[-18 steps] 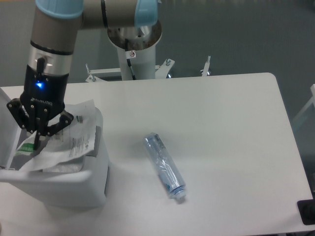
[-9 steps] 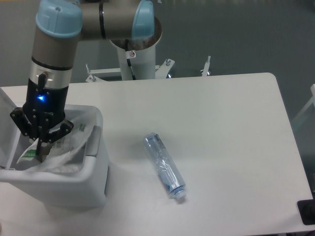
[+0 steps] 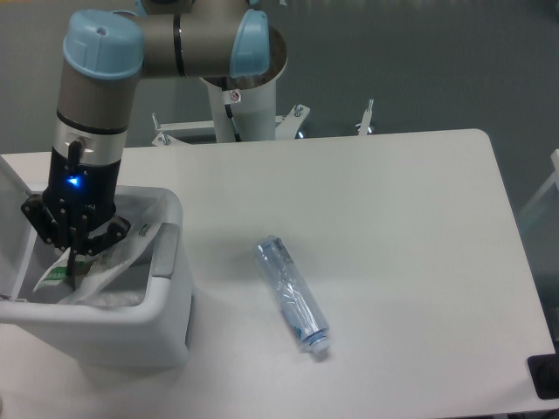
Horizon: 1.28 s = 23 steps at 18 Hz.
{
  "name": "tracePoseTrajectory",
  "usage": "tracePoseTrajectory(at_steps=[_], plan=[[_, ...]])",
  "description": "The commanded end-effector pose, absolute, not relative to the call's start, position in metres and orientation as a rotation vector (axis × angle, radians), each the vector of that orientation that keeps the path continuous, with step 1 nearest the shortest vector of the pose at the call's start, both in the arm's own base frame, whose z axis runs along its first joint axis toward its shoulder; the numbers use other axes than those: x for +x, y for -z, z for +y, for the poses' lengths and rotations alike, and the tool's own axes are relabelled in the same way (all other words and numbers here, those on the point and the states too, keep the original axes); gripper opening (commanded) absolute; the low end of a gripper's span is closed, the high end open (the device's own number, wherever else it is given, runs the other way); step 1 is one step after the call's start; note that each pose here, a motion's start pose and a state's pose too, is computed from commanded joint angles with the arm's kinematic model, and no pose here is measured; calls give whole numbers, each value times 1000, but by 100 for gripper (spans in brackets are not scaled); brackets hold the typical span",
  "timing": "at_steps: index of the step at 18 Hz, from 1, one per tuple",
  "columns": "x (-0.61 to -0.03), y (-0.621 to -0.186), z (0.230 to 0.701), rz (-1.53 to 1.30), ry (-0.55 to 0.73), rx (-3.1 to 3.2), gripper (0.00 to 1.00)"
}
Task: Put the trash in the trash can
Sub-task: 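Push the bag down into the bin and open the gripper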
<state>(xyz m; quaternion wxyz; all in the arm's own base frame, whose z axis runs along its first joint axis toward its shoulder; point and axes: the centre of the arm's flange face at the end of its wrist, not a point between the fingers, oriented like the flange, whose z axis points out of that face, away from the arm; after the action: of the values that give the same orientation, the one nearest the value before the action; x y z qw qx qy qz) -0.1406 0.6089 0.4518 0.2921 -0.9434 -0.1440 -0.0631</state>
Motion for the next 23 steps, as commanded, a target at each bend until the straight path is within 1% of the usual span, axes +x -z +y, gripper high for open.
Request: tracePoseTrajectory(at_steps=[4,5,7,8,9,12,13,14,17,23], plan=[[-142,-444,612,-389,172,-2525,12],[-143,-443,613,-388,170,-2527,15],[-144,-445,614,-384,170,-2524,26],[-143,-445,614,-384,169,-2523,34],[-144,-446,613,-383,167,-2522,43],[-145,-453,612,-362,156,-2511,59],[-145,-456,612,-338,146,-2509,66],[-145,-456,611,-327,145,-2510,71],[-145,-460,610,-324,138,-2505,76],[-141,-493,595,-312,113,-2450,76]])
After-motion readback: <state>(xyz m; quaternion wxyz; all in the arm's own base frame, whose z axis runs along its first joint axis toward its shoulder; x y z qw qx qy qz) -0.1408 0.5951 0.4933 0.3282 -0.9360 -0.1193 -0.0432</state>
